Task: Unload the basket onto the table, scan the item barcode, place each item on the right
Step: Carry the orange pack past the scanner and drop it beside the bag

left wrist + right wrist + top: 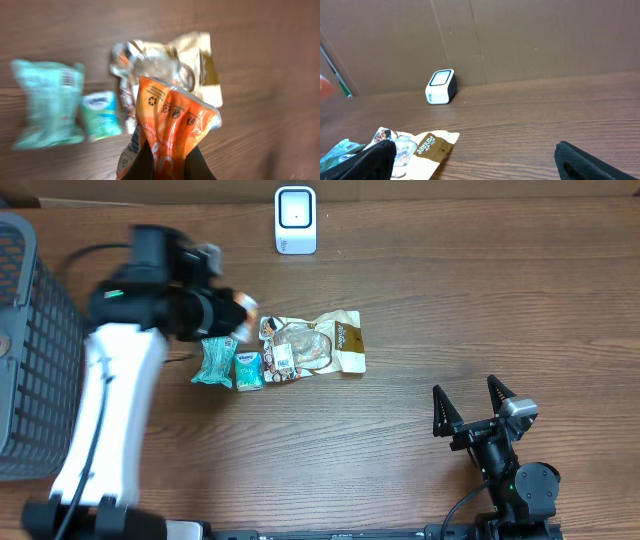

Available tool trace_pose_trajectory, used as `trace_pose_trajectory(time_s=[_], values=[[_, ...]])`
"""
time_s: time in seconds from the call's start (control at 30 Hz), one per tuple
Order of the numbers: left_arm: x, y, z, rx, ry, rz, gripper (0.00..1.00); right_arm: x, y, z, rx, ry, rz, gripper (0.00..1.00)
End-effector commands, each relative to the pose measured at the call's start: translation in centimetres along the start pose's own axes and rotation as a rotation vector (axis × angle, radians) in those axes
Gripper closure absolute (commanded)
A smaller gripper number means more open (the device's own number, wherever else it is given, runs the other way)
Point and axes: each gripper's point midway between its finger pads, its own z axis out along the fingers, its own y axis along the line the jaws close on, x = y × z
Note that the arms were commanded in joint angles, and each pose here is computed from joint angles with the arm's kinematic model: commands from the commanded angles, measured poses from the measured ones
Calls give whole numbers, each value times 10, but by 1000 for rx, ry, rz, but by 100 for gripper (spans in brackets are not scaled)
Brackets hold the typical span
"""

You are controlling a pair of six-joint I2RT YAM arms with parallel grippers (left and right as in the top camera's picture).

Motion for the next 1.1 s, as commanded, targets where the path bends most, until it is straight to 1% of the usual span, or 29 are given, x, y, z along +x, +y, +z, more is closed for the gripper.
trace_pose_trajectory(time_s=[0.0, 0.17, 0.27, 0.37, 0.4, 0.47, 0.5, 0.53, 0.6, 0.7, 0.8, 0.83, 0.9, 0.93, 0.97, 1.0, 1.03, 1.07], values=[[27, -10, 59, -20, 139, 42, 96, 3, 1, 0, -5, 2, 0, 0], [55, -34, 122, -20, 269, 84, 96, 3, 1, 0, -5, 2, 0, 0], [65, -49, 142, -14, 291, 114, 95, 3, 1, 0, -5, 2, 0, 0], [67, -54, 149, -54, 274, 159, 96, 3, 1, 0, -5, 2, 0, 0], [66, -53, 150, -79, 263, 174, 83, 3, 1, 0, -5, 2, 0, 0], [65, -53, 150, -93, 256, 182, 44, 3, 1, 0, -5, 2, 0, 0], [64, -53, 150, -94, 254, 182, 37, 3, 1, 0, -5, 2, 0, 0], [63, -53, 149, -94, 251, 181, 33, 3, 1, 0, -5, 2, 0, 0], [54, -53, 143, -93, 237, 171, 30, 3, 1, 0, -5, 2, 0, 0], [31, -56, 123, -97, 204, 153, 28, 3, 1, 0, -5, 2, 0, 0], [-2, -55, 89, -140, 143, 141, 27, 3, 1, 0, -5, 2, 0, 0], [-21, -56, 65, -158, 99, 149, 27, 3, 1, 0, -5, 2, 0, 0], [-45, -52, 33, -191, 33, 134, 25, 3, 1, 0, -5, 2, 0, 0], [-58, -50, 12, -206, -9, 121, 21, 3, 1, 0, -5, 2, 0, 0], [-70, -47, -8, -215, -52, 107, 14, 3, 1, 0, -5, 2, 0, 0], [-83, -43, -28, -220, -99, 90, 1, 3, 1, 0, -5, 2, 0, 0], [-95, -39, -51, -221, -149, 86, 0, 3, 1, 0, -5, 2, 0, 0], [-113, -25, -91, -231, -241, 60, 0, 3, 1, 0, -5, 2, 0, 0]])
